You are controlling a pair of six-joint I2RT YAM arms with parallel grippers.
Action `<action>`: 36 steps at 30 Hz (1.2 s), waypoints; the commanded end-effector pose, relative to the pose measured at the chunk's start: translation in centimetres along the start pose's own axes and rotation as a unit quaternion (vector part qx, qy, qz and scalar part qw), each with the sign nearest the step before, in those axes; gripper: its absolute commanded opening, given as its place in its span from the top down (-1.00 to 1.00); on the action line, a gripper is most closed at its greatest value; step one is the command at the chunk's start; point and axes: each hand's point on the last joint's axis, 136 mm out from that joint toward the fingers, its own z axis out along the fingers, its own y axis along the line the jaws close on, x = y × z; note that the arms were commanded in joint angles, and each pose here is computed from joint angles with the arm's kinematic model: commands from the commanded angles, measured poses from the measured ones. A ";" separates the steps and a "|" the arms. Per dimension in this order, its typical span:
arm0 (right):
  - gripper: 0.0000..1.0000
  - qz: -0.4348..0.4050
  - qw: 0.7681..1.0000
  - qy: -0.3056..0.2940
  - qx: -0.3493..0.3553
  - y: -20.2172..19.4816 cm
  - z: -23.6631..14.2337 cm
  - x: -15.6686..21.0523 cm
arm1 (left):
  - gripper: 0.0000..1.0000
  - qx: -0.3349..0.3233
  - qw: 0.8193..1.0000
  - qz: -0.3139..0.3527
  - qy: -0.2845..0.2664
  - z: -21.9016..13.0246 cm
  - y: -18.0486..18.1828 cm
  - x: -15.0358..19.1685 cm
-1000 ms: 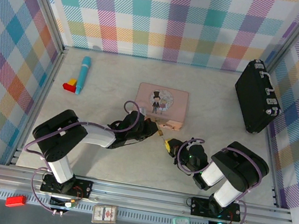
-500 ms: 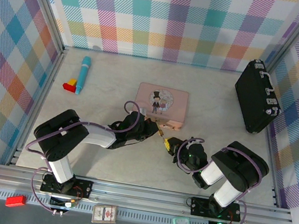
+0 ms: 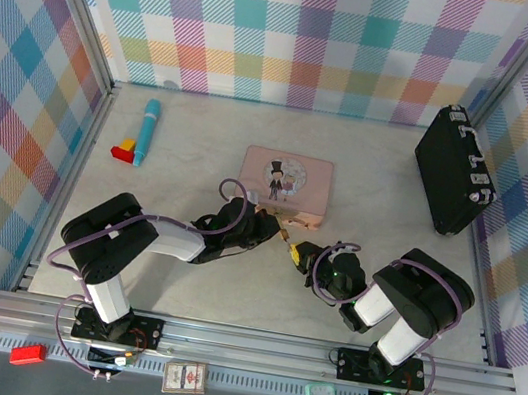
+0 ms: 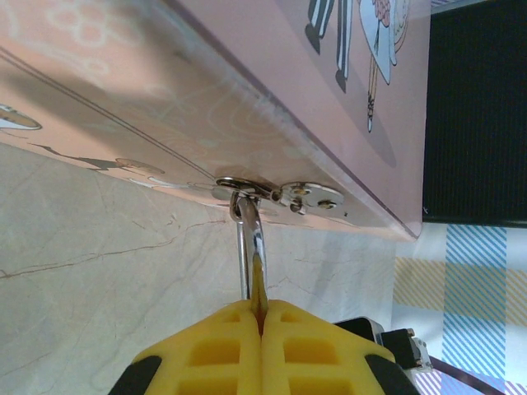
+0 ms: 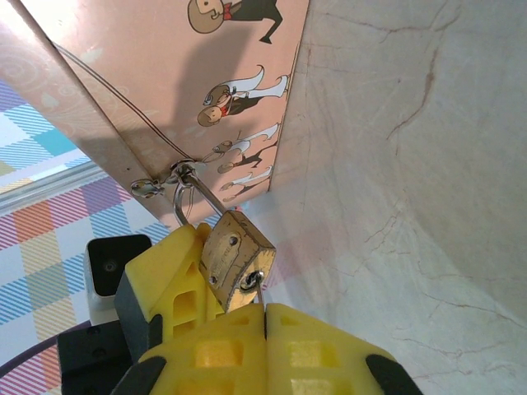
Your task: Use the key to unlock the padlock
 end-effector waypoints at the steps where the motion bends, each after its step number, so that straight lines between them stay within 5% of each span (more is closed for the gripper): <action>1: 1.00 0.004 1.000 -0.002 -0.026 1.3 0.1 0.1 | 1.00 0.042 0.999 0.000 -0.012 -0.3 -2.2 -0.3; 24: 1.00 -0.009 1.000 -0.009 -0.001 -0.6 -1.0 -0.3 | 1.00 0.047 0.999 0.000 -0.015 -0.2 -2.3 -0.4; 36: 1.00 -0.080 0.994 -0.041 0.055 -1.2 -4.3 -1.2 | 1.00 -0.097 0.986 0.137 0.012 -0.5 3.7 0.8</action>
